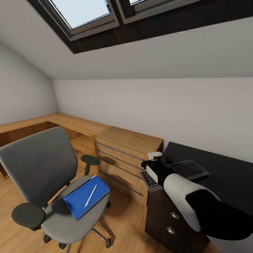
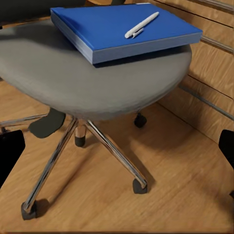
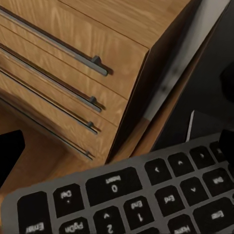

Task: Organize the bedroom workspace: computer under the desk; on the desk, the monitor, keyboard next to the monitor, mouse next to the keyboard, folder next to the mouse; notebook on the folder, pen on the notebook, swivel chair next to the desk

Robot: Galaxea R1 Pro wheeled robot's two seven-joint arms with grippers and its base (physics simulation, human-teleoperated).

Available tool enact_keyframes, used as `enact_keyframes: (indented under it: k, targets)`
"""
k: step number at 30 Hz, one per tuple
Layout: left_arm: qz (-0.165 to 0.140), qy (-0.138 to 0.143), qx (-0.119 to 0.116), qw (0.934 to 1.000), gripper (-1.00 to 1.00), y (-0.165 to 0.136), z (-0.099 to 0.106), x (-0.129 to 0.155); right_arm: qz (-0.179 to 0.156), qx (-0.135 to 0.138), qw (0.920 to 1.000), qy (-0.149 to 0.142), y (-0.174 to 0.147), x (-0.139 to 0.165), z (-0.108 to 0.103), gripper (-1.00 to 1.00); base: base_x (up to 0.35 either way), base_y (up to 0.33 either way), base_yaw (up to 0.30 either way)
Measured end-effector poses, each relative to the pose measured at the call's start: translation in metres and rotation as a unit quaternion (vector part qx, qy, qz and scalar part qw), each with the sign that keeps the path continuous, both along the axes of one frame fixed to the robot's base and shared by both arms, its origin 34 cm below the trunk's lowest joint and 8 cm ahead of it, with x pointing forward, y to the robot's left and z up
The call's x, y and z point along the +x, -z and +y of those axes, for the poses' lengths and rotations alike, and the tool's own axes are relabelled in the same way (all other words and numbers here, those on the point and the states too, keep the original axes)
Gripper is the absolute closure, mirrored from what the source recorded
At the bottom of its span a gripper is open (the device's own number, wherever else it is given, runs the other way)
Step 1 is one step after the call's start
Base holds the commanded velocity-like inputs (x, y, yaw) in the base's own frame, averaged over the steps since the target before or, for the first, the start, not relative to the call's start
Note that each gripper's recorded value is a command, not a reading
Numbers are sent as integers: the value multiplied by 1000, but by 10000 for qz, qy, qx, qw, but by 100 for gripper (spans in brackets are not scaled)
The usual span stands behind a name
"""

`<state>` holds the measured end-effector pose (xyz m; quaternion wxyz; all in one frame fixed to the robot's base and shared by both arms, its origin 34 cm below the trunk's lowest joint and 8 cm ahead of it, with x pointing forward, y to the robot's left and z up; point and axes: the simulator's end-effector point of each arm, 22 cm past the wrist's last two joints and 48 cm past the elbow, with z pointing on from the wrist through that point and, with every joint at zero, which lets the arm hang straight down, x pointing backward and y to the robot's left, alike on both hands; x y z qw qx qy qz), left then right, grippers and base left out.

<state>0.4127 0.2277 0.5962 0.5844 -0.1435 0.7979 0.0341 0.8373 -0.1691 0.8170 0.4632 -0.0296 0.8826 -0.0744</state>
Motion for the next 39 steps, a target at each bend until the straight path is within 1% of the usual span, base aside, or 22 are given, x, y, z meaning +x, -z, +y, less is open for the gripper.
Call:
enact_keyframes:
  k: [1, 6, 10, 13, 20, 33, 39]
  targets:
    - [66, 42, 10, 10000, -100, 5, -2, -4, 0, 1, 10000, -6, 0, 0, 1, -100, 0, 0, 0]
    - [142, 163, 13, 9998, -100, 10, -9, -9, -4, 2, 10000, -8, 0, 0, 1, -100, 0, 0, 0]
    - [248, 215, 38, 9995, -100, 17, -11, -15, -1, 3, 10000, -9, 0, 0, 1, -100, 16, 0, 0]
    - [270, 243, 57, 9993, -100, 18, -12, -17, -6, 0, 10000, -12, -1, 0, 1, -100, 160, 0, 0]
    - [244, 407, 165, 9987, -100, 17, -17, -16, -6, -4, 10000, -12, 0, 0, 1, -100, 200, 0, 0]
    - [196, 447, 184, 9986, -100, 15, -20, -15, 3, -37, 10000, -4, 0, 0, -1, -100, 25, 0, 0]
    - [187, 475, 175, 9985, -100, 25, -22, -16, -18, -157, 9999, -46, 9, -1, -2, -100, 0, 0, 0]
